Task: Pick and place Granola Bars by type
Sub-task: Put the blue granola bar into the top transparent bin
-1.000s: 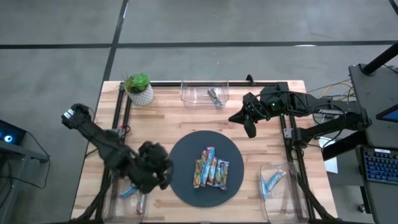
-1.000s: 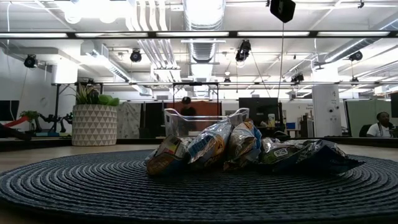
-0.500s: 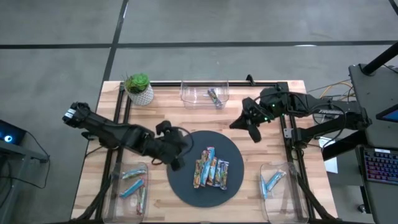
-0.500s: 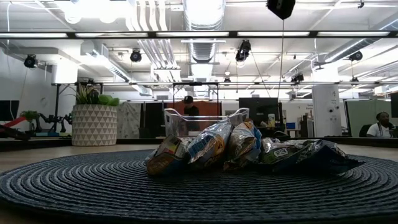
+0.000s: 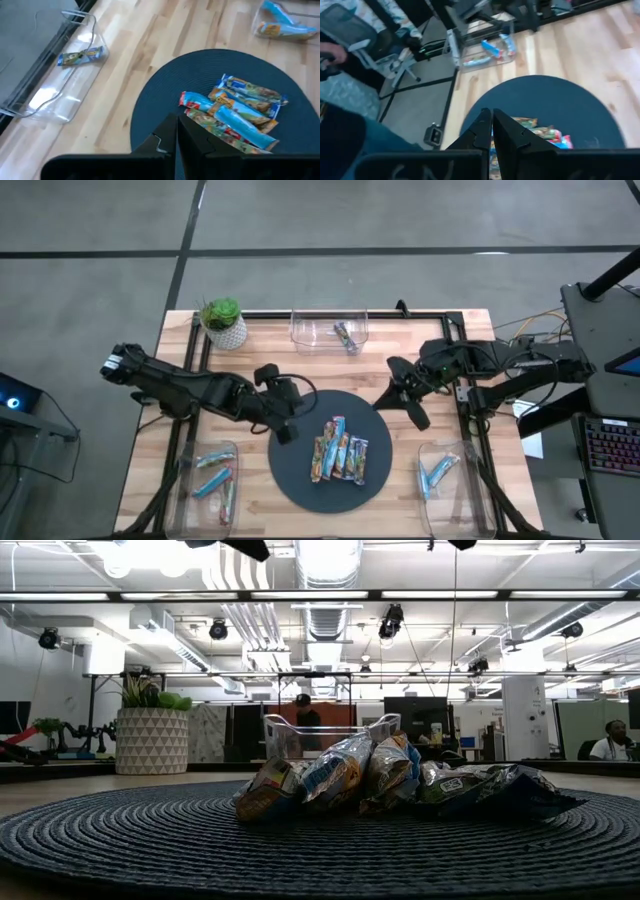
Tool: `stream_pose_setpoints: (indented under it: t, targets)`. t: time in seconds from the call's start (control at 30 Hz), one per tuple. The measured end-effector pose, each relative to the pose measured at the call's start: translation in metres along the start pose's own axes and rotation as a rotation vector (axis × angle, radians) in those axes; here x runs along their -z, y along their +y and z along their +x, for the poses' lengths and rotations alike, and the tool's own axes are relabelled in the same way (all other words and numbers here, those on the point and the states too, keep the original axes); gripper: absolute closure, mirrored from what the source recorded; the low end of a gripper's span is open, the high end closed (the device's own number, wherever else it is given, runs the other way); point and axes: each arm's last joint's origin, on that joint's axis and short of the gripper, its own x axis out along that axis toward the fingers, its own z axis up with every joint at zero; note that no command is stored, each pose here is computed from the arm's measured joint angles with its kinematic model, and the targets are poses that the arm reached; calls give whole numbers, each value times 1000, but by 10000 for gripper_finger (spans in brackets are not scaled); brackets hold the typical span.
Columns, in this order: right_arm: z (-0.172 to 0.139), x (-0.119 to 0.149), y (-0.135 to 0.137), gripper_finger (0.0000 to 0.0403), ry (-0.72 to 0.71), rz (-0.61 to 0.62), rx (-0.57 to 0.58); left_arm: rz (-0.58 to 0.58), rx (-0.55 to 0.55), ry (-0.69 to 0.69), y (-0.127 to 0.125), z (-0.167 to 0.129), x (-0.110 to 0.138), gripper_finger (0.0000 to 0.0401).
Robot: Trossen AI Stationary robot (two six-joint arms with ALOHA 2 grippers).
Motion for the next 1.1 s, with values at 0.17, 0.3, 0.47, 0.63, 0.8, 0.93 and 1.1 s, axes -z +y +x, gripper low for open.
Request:
stream_pose_setpoints:
  t: [0.17, 0.3, 0.47, 0.63, 0.8, 0.93, 1.1]
  targets:
    - [11, 2, 12, 394, 3, -8, -54, -10, 13, -23, 12, -1, 4, 401]
    - [20, 0, 21, 394, 31, -26, -79, -42, 38, -72, 23, -8, 9, 401]
    - [26, -7, 36, 394, 39, -112, -117, -30, 80, -119, 36, -20, 21, 401]
    - [31, -9, 48, 394, 66, -248, -144, -1, 139, -157, 45, -30, 30, 401]
    - [37, -10, 52, 394, 124, -258, -136, 67, 230, -161, 50, -39, 36, 401]
    - [46, -11, 51, 394, 185, -227, -111, 101, 286, -172, 53, -46, 36, 401]
    - [61, -13, 51, 394, 272, -216, -80, 119, 286, -170, 59, -53, 39, 401]
